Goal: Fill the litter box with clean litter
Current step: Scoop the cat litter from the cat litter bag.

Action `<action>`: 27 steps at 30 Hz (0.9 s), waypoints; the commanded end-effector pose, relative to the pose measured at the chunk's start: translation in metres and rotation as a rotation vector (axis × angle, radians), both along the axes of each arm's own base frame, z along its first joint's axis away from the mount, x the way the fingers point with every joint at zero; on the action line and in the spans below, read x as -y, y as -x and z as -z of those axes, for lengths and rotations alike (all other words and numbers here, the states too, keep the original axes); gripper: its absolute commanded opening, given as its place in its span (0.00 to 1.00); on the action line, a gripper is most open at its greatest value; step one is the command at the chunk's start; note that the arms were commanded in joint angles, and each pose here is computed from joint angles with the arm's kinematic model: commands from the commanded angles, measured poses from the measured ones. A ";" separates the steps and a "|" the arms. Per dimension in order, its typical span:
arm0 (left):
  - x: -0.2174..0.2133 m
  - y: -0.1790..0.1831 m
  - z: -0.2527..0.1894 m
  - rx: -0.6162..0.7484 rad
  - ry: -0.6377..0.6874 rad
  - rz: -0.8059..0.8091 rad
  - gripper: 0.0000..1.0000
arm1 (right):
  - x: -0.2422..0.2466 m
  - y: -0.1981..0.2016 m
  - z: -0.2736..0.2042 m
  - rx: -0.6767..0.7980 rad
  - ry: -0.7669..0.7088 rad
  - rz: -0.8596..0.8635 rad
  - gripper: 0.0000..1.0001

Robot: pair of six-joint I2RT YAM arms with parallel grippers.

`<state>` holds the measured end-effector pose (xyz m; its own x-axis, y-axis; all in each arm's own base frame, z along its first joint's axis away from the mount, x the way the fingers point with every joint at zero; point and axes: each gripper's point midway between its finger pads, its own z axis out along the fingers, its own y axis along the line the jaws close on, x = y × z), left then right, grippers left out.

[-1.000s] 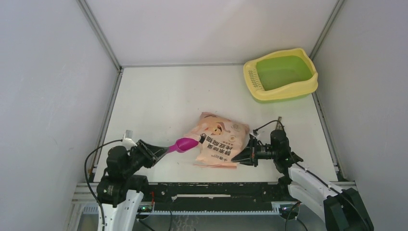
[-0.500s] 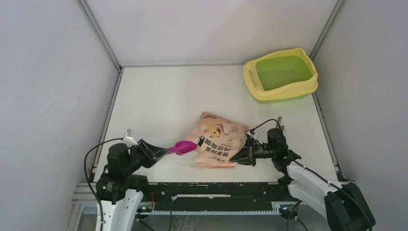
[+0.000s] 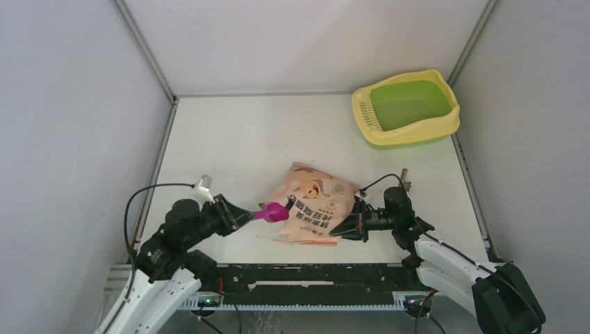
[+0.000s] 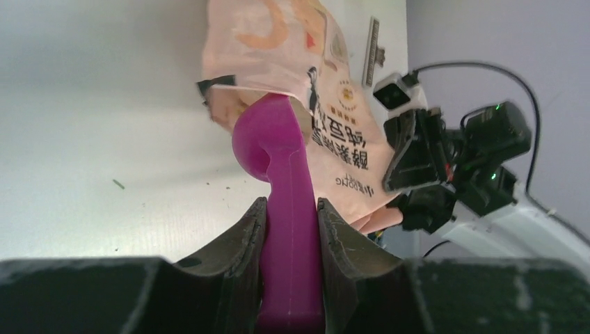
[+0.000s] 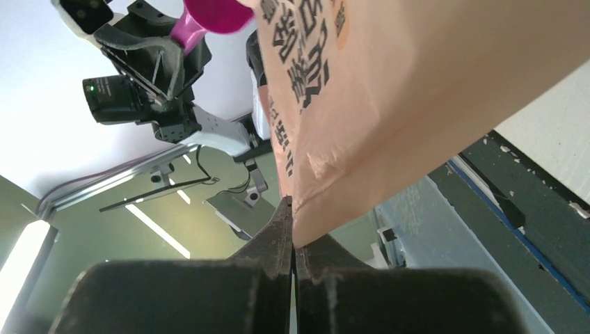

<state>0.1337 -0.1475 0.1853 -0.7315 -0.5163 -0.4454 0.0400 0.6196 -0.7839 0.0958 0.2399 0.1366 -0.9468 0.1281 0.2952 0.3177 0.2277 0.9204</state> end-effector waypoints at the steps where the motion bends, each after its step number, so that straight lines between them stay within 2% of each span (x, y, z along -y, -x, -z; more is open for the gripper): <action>1: 0.023 -0.016 -0.022 0.128 -0.054 0.025 0.00 | -0.007 -0.002 -0.033 0.043 -0.075 -0.028 0.00; 6: 0.040 -0.021 -0.021 0.150 -0.133 0.060 0.00 | -0.007 -0.007 -0.055 0.016 -0.149 -0.017 0.00; 12: 0.036 -0.025 -0.061 0.270 -0.092 0.046 0.00 | -0.007 -0.019 -0.093 -0.015 -0.250 0.009 0.00; 16: 0.052 -0.026 -0.082 0.303 -0.037 0.094 0.00 | -0.007 -0.025 -0.090 -0.023 -0.228 0.026 0.00; 19: 0.070 -0.024 -0.099 0.324 0.042 0.147 0.00 | -0.007 -0.029 -0.081 0.038 -0.150 0.035 0.25; 22: 0.084 -0.025 -0.106 0.321 0.075 0.185 0.00 | -0.006 -0.035 -0.084 0.112 -0.077 0.056 0.45; 24: 0.089 -0.026 -0.107 0.317 0.083 0.198 0.00 | -0.006 -0.037 -0.089 0.144 -0.068 0.055 0.50; 27: 0.094 -0.024 -0.111 0.315 0.093 0.222 0.00 | -0.003 -0.044 -0.093 0.174 -0.063 0.065 0.51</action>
<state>0.1646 -0.2210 0.2337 -0.6905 -0.3759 -0.6180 0.2786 0.6503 -0.7068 0.1335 0.2464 0.2235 -0.9590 0.1608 0.2332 0.2536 0.1209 0.9597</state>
